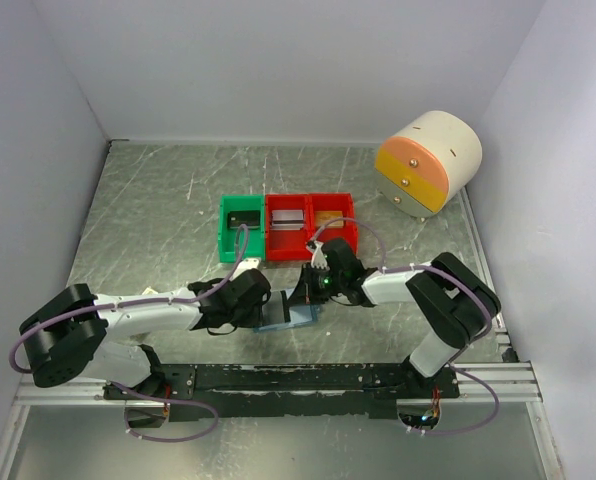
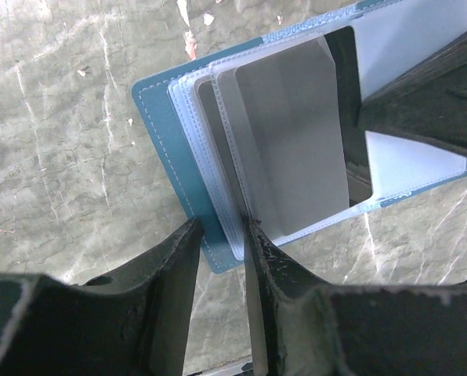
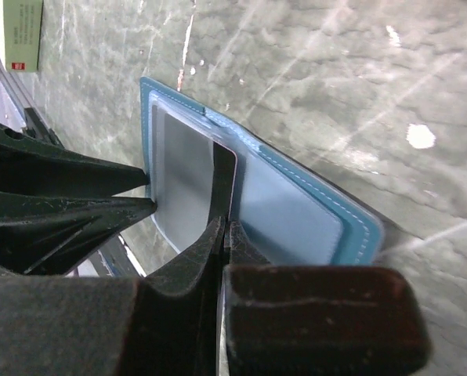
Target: Take the credit cards out of the card holder
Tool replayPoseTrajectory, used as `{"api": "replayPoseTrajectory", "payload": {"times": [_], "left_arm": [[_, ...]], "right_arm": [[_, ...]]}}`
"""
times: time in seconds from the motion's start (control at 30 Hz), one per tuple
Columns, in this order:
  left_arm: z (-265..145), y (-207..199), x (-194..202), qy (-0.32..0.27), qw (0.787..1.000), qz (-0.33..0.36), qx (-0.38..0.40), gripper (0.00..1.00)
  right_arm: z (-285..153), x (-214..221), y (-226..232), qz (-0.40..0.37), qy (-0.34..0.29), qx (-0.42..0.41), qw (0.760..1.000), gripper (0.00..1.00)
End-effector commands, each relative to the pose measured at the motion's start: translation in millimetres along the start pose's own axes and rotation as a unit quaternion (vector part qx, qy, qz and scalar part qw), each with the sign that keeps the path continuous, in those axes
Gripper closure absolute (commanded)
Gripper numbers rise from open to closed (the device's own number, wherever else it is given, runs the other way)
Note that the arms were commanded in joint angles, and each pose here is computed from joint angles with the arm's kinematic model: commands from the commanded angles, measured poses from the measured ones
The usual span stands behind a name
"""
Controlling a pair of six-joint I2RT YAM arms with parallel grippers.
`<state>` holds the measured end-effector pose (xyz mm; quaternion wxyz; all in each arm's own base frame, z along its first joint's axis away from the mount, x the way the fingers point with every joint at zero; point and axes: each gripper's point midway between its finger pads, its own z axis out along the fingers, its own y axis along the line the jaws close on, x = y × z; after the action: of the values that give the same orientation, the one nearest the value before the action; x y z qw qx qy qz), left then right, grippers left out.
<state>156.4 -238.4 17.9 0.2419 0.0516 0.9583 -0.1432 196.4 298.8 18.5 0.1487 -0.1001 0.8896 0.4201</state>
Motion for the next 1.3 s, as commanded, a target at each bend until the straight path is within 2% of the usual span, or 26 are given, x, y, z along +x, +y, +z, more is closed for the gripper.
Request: {"api": "replayPoseTrajectory", "payload": {"times": [0.0, 0.33, 0.43, 0.57, 0.73, 0.83, 0.93, 1.07, 1.27], "left_arm": [[2, 32, 25, 0.032, 0.998, 0.023, -0.053, 0.60], [2, 28, 24, 0.032, 0.998, 0.021, -0.045, 0.60], [-5, 20, 15, 0.023, 0.999, 0.021, -0.033, 0.58], [-21, 1, -7, -0.002, 1.000, 0.024, -0.004, 0.53], [-36, -30, -35, -0.037, 0.998, 0.032, 0.047, 0.44], [-34, -47, -43, -0.040, 0.996, 0.042, 0.070, 0.43], [-20, -49, -41, -0.026, 0.997, 0.047, 0.058, 0.48], [0, -43, -29, -0.003, 0.998, 0.048, 0.032, 0.60], [12, -33, -13, 0.015, 0.999, 0.044, 0.023, 0.69]], "right_arm": [[-8, -1, -7, -0.005, -0.012, 0.000, 1.000, 1.00], [-11, 1, -9, 0.001, -0.003, -0.009, 1.000, 1.00], [-8, 3, -11, 0.008, 0.003, -0.010, 1.000, 0.91], [-7, 3, -15, 0.015, 0.002, 0.001, 1.000, 0.84], [-8, 2, -14, 0.017, -0.001, 0.002, 1.000, 0.80], [-8, 1, -13, 0.018, -0.003, 0.000, 1.000, 0.78], [-8, 0, -12, 0.021, -0.008, -0.004, 1.000, 0.78], [-7, -2, -11, 0.030, -0.016, -0.010, 0.999, 0.77], [-7, -1, -7, 0.039, -0.019, -0.028, 0.999, 0.77]]}}
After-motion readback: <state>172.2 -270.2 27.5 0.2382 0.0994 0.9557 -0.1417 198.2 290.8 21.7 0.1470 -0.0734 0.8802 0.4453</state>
